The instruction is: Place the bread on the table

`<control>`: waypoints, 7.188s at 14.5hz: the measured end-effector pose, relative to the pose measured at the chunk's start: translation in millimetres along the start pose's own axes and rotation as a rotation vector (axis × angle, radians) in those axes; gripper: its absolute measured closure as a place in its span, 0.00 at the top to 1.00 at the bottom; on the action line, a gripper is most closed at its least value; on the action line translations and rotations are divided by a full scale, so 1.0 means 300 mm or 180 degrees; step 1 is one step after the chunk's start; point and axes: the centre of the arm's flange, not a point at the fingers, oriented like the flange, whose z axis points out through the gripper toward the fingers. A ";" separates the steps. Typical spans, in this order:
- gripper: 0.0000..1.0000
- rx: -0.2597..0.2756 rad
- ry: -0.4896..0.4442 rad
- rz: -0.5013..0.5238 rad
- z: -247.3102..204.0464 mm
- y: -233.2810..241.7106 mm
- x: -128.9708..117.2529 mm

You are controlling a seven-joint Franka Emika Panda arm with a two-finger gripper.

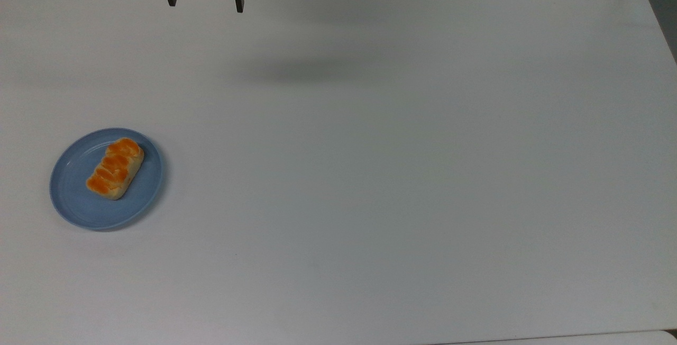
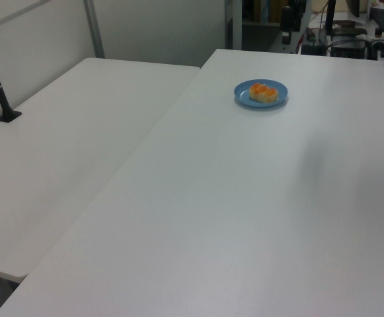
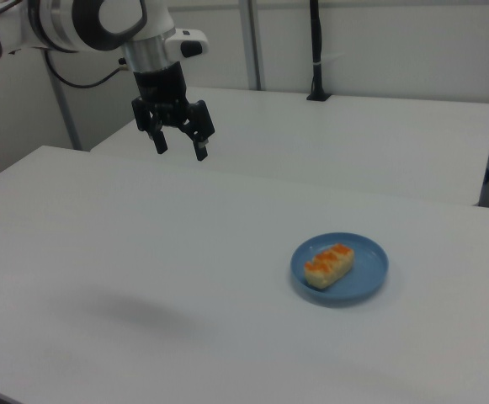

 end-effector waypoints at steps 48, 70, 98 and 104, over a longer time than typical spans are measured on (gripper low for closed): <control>1.00 -0.0165 0.0677 0.1201 0.723 0.519 0.288; 0.33 -0.0193 0.0547 0.1243 0.997 0.563 0.294; 0.33 -0.0026 -0.0289 -0.0771 0.753 0.738 -0.174; 0.33 -0.0158 -0.0243 -0.0795 0.929 0.826 -0.224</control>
